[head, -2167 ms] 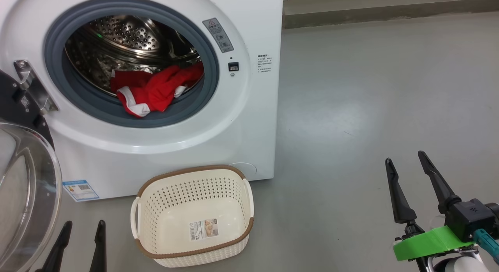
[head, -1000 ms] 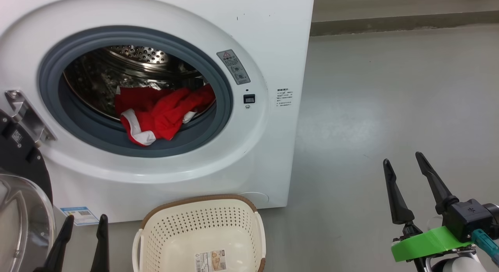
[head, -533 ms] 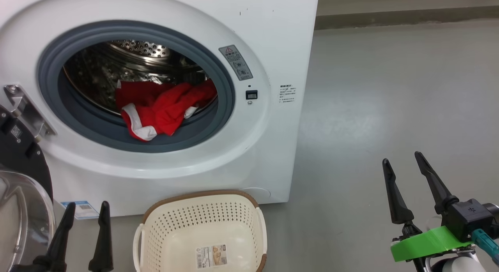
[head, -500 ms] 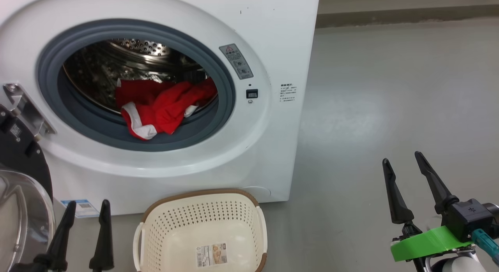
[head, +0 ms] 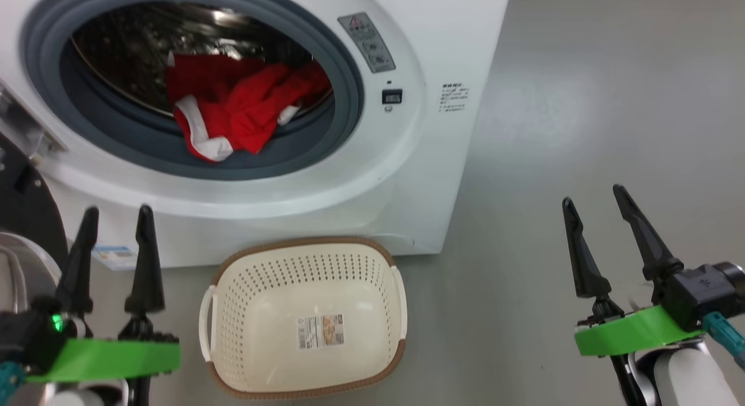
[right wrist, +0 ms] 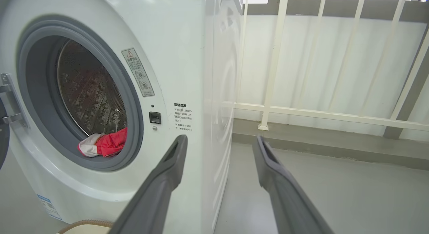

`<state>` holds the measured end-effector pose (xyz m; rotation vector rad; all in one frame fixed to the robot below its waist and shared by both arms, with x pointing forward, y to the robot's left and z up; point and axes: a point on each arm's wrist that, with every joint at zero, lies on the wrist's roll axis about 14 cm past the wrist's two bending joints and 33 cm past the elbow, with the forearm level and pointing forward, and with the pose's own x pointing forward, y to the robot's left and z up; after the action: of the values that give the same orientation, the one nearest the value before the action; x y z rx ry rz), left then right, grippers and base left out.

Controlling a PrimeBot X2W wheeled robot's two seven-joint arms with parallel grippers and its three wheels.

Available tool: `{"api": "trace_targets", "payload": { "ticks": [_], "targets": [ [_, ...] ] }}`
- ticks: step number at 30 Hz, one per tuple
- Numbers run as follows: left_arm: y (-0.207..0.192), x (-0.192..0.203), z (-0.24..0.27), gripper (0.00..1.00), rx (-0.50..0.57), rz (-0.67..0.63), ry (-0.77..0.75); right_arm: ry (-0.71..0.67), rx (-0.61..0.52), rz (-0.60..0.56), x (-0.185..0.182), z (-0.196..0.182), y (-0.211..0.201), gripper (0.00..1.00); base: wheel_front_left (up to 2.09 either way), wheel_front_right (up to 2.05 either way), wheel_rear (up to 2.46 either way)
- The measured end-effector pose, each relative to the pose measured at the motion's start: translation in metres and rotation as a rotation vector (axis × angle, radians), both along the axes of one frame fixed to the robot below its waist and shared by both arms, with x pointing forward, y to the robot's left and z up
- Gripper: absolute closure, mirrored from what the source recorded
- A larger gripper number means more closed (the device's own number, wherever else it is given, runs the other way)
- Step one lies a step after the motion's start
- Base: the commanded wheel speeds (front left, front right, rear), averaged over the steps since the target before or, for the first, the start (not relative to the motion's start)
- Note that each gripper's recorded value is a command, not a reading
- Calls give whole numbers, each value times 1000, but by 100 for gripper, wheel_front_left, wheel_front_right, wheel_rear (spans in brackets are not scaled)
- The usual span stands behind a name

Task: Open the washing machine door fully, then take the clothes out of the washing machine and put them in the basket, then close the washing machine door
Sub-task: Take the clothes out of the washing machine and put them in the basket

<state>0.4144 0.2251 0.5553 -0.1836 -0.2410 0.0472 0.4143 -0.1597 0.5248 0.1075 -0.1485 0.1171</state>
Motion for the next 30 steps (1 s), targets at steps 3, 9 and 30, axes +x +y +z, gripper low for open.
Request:
{"api": "trace_targets", "payload": {
  "ticks": [3,9,30],
  "targets": [
    [-1,17,1,0,4,-5,-7,6,-2,11,12,-4,4,0,0,0,0],
    [-1,55,1,0,13,-2,-14,29,-5,30,32,-18,11,0,0,0,0],
    [-17,184,-73,0,3,-49,150,137,-8,27,80,-84,9,0,0,0,0]
  ]
}}
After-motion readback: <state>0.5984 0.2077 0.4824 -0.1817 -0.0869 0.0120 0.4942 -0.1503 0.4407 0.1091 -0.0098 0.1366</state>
